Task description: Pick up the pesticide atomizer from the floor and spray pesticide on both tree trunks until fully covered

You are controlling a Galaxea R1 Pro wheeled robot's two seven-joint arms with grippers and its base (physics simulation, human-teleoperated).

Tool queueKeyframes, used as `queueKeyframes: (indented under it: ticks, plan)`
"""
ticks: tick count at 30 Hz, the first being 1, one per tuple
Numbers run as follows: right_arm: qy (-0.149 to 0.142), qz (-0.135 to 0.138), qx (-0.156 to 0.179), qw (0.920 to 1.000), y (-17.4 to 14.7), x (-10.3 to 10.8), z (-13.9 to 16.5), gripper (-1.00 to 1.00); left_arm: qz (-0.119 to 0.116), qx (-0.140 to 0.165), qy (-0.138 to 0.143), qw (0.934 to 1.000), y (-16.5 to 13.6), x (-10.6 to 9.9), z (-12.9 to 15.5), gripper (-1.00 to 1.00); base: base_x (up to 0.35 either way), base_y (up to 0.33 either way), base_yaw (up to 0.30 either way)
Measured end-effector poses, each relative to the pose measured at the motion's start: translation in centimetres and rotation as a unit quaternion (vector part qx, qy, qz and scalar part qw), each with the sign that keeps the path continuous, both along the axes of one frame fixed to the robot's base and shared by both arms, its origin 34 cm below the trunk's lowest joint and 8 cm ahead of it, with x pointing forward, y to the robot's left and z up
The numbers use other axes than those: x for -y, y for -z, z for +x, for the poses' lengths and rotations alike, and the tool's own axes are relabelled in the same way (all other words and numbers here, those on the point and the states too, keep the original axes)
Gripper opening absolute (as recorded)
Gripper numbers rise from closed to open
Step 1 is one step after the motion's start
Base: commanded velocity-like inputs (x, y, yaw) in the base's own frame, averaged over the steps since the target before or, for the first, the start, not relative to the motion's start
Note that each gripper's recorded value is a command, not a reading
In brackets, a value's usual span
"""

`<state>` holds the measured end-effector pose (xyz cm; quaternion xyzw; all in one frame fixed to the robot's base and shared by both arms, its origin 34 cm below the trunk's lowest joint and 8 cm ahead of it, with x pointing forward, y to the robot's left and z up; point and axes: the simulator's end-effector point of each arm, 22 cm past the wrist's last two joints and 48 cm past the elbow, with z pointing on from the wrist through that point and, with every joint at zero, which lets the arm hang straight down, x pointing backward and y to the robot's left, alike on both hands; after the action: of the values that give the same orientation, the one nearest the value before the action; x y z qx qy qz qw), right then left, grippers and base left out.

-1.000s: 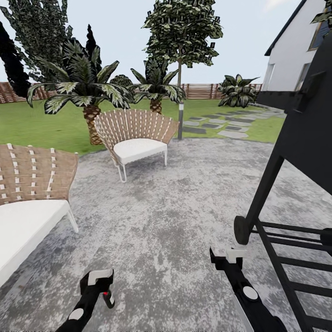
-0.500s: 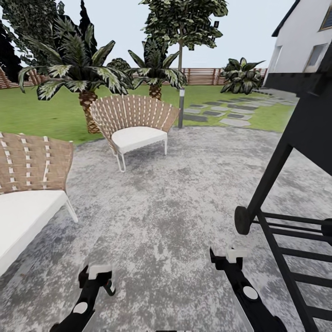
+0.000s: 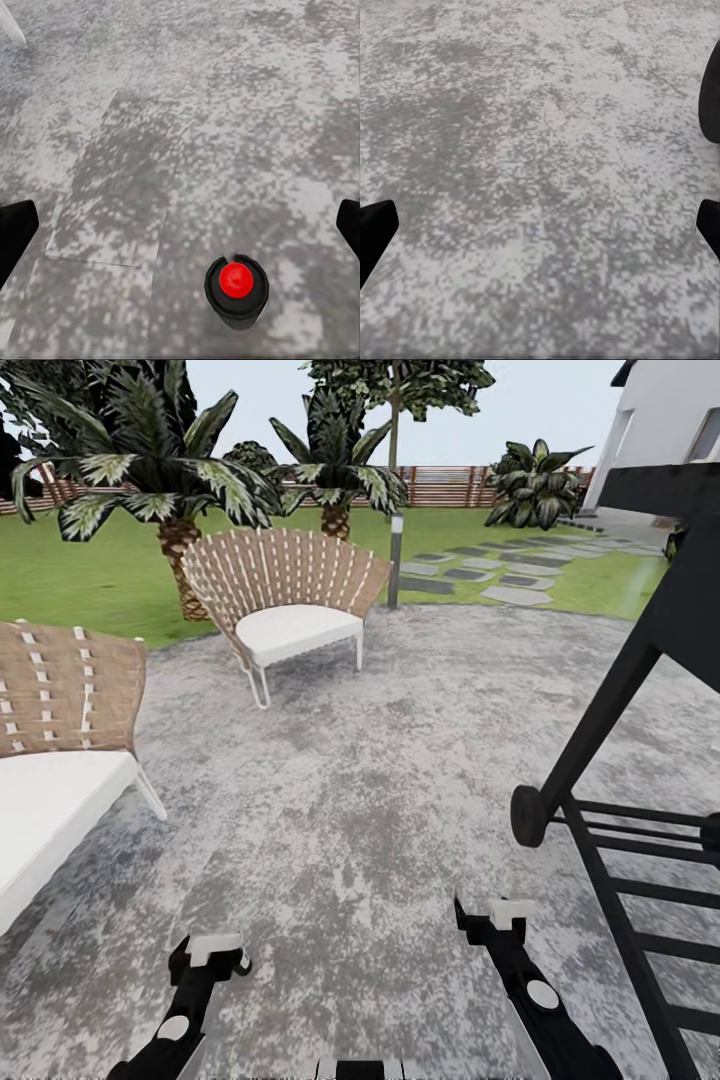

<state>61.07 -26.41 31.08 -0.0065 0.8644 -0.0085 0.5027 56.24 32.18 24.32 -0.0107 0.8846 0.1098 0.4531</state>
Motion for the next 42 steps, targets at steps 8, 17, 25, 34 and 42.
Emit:
queueKeyframes:
  ticks: [8,17,25,34,42]
  plan:
    - [0.0,0.0,-0.022,0.9998,2.4,0.0,-0.9,1.0,0.0,-0.022,0.0,0.9998,2.2,0.0,-1.2,1.0,0.0,0.0,0.0]
    - [0.0,0.0,-0.047,0.9989,5.1,0.0,-2.1,1.0,0.0,-0.045,0.0,0.999,4.5,0.0,-2.6,1.0,0.0,0.0,0.0]
    - [0.0,0.0,-0.07,0.9975,7.5,0.0,-3.3,1.0,-0.001,-0.066,-0.001,0.9978,6.6,0.0,-3.9,1.0,0.0,0.0,0.0]
    - [0.0,0.0,-0.095,0.9954,10.1,0.0,-4.7,1.0,-0.001,-0.09,-0.001,0.9959,8.8,0.1,-5.6,1.0,0.0,0.0,0.0]
    - [0.0,0.0,-0.118,0.993,12.3,0.0,-6.1,1.0,-0.001,-0.112,-0.001,0.9937,10.8,0.1,-7.2,1.0,0.0,0.0,0.0]
